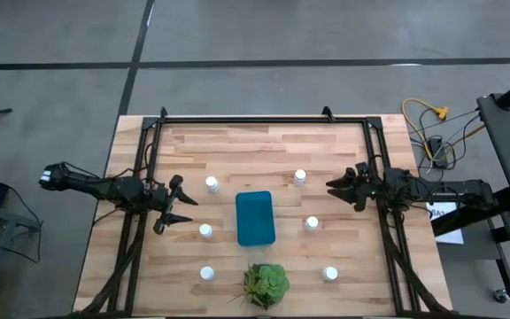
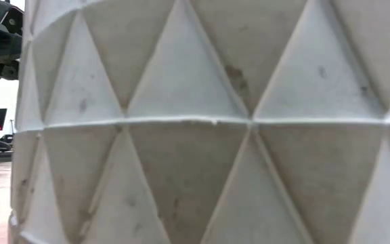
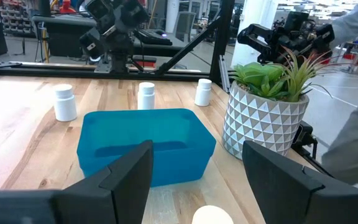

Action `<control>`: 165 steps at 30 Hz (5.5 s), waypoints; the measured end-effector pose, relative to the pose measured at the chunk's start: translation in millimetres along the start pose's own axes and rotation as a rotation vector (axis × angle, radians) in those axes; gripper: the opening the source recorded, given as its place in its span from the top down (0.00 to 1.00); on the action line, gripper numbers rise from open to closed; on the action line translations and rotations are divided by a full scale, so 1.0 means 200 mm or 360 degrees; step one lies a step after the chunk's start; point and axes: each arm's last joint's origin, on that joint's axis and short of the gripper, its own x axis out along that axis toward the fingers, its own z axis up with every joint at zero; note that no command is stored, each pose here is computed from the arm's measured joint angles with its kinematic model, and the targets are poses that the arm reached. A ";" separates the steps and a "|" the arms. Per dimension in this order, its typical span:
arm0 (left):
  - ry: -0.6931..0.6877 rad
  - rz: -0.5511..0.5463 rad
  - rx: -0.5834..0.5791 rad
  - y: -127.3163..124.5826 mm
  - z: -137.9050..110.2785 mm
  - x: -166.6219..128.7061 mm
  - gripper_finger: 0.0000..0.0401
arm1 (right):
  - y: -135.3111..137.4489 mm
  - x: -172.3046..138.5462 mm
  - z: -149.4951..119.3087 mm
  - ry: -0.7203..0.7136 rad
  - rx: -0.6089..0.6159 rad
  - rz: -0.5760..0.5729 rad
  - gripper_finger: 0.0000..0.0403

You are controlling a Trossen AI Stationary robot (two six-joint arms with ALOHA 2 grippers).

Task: Pick and place pill bottles into a basket
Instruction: Put the medicine bottle into the container

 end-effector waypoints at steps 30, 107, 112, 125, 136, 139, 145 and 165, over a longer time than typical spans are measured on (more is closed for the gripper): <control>-0.1089 -0.0257 -0.0662 -0.03 0.31 -0.11 0.42 | -0.02 0.00 0.03 -0.0371 0.0818 -0.0177 0.46; -0.1630 -0.0381 -0.0117 -0.24 1.84 -0.04 0.42 | 1.30 -0.20 1.33 -0.1586 -0.0726 0.0712 0.46; -0.1505 -0.0337 -0.0075 -0.25 1.92 -0.05 0.42 | 1.35 -0.15 1.38 -0.1543 -0.0658 0.0762 0.46; -0.1004 -0.0225 -0.0030 -0.24 1.91 -0.01 0.42 | 1.42 -0.02 1.42 -0.0870 -0.0897 0.0546 0.46; -0.0661 0.0087 0.0031 -0.21 1.84 0.01 0.42 | 1.41 0.04 1.41 -0.0333 -0.0946 0.0257 0.46; -0.0568 0.0139 0.0018 -0.21 1.81 0.02 0.42 | 1.40 0.08 1.39 -0.0171 -0.0931 0.0170 0.46; -0.0385 0.0228 0.0018 -0.19 1.76 0.08 0.42 | 1.34 0.16 1.35 0.0142 -0.0939 -0.0071 0.46; -0.0161 0.0370 0.0024 -0.17 1.69 0.12 0.42 | 1.15 0.38 1.16 0.0992 -0.1022 -0.0609 0.46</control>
